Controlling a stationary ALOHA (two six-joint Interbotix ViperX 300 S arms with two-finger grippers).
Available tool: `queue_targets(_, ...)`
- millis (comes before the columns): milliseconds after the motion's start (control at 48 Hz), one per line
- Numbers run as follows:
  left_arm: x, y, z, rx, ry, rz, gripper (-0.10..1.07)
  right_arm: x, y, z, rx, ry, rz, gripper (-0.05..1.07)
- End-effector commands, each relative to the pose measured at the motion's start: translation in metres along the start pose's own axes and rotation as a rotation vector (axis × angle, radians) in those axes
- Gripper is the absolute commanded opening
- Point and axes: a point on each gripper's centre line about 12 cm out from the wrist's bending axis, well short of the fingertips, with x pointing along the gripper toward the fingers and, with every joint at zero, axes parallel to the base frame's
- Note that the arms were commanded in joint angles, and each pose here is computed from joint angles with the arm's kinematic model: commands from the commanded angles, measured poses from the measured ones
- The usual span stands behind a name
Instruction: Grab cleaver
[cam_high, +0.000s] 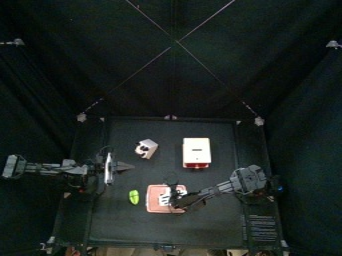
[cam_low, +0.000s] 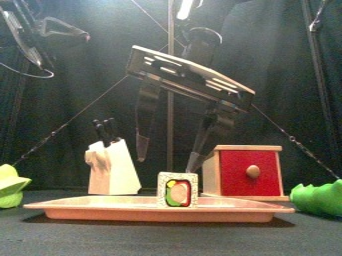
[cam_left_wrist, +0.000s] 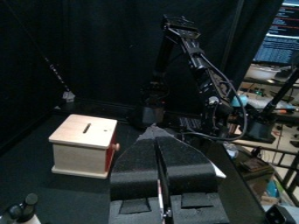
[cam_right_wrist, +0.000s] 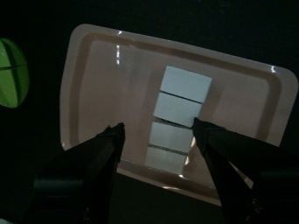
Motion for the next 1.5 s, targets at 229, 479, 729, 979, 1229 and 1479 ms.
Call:
queue_targets(229, 0.003, -0.001, 0.008, -0.001, -0.023, -0.002, -0.02, -0.063, 0.012, 0.026, 0.011, -0.041, 0.146, 0.94)
queue_targets(479, 0.003, 0.0, 0.007, -0.002, -0.023, 0.002, -0.02, -0.093, -0.004, 0.044, -0.018, -0.106, 0.195, 0.94)
queue_targets(729, 0.002, 0.0, 0.006, -0.002, -0.02, 0.002, -0.03, -0.105, -0.025, 0.053, -0.06, -0.156, 0.206, 0.94)
queue_targets(979, 0.002, 0.002, 0.003, 0.005, -0.009, 0.012, -0.02, -0.113, -0.035, 0.071, -0.133, -0.252, 0.262, 0.94)
queue_targets(1229, 0.002, 0.002, 0.003, 0.008, -0.009, 0.013, -0.02, -0.106, -0.046, 0.097, -0.211, -0.352, 0.296, 0.94)
queue_targets(1479, 0.002, 0.002, 0.002, 0.006, 0.001, 0.013, -0.02, -0.094, -0.053, 0.119, -0.337, -0.421, 0.373, 0.94)
